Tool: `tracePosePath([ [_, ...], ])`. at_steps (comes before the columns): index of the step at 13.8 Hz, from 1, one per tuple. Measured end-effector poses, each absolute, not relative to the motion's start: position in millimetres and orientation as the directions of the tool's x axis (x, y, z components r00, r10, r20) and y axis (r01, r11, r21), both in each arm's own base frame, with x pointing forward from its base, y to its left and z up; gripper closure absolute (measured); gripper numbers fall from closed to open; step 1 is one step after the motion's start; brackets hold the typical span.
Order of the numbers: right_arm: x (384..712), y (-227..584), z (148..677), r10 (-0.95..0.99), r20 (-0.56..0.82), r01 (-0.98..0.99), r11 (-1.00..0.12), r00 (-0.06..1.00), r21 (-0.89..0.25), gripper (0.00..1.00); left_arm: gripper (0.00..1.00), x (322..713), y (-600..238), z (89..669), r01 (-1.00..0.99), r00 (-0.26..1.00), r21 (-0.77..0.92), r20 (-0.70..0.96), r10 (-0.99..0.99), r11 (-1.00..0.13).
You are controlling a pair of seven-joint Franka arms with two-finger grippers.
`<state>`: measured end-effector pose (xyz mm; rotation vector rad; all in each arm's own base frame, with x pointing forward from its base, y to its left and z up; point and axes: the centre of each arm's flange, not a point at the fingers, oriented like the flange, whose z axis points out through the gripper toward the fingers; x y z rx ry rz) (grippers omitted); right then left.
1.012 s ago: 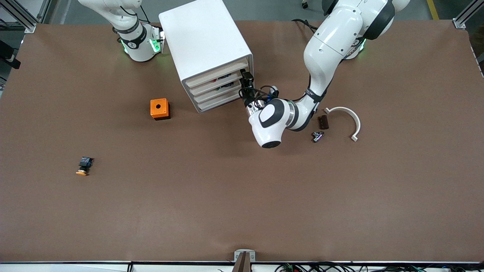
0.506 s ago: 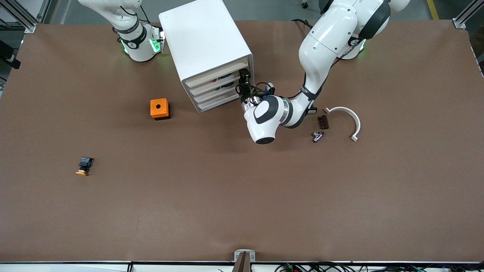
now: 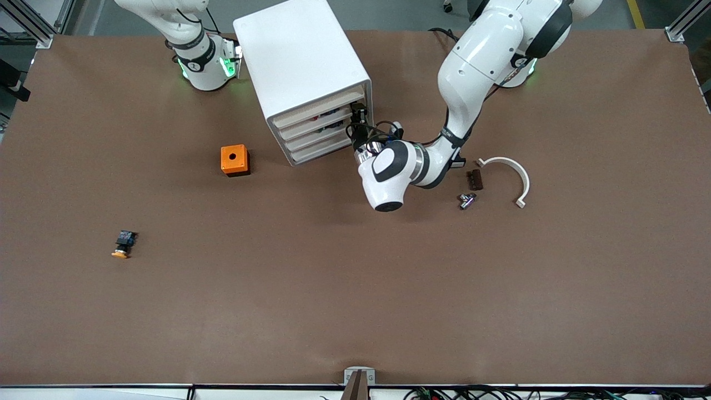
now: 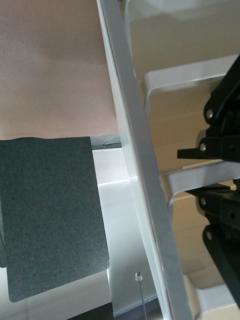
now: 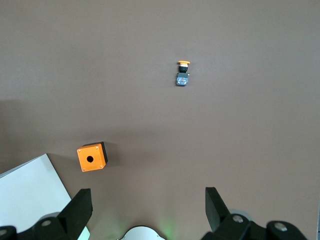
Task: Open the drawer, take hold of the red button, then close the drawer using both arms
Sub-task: 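Pull the drawer open with the left gripper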
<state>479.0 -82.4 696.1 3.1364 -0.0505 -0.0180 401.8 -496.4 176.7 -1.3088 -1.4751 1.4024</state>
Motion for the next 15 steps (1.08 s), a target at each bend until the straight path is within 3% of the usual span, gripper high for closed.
tracePosePath([
  [7,479.0,-82.5,696.1,-0.033,-0.011,-0.033,-0.999,0.999,0.005,0.0,0.8,413.4,-486.4,174.8,0.198,-0.261,-0.976,-0.142,0.955,-0.091],
  [9,479.0,-82.6,696.1,-0.033,-0.011,-0.033,-0.999,0.999,0.005,0.0,0.9,419.9,-481.4,176.7,0.188,-0.277,-0.979,-0.132,0.952,-0.081],
  [15,482.6,-83.8,689.8,-0.035,-0.025,-0.035,-0.999,0.999,0.006,0.0,0.89,448.3,-455.4,177.0,0.191,-0.334,-0.98,-0.123,0.935,-0.061],
])
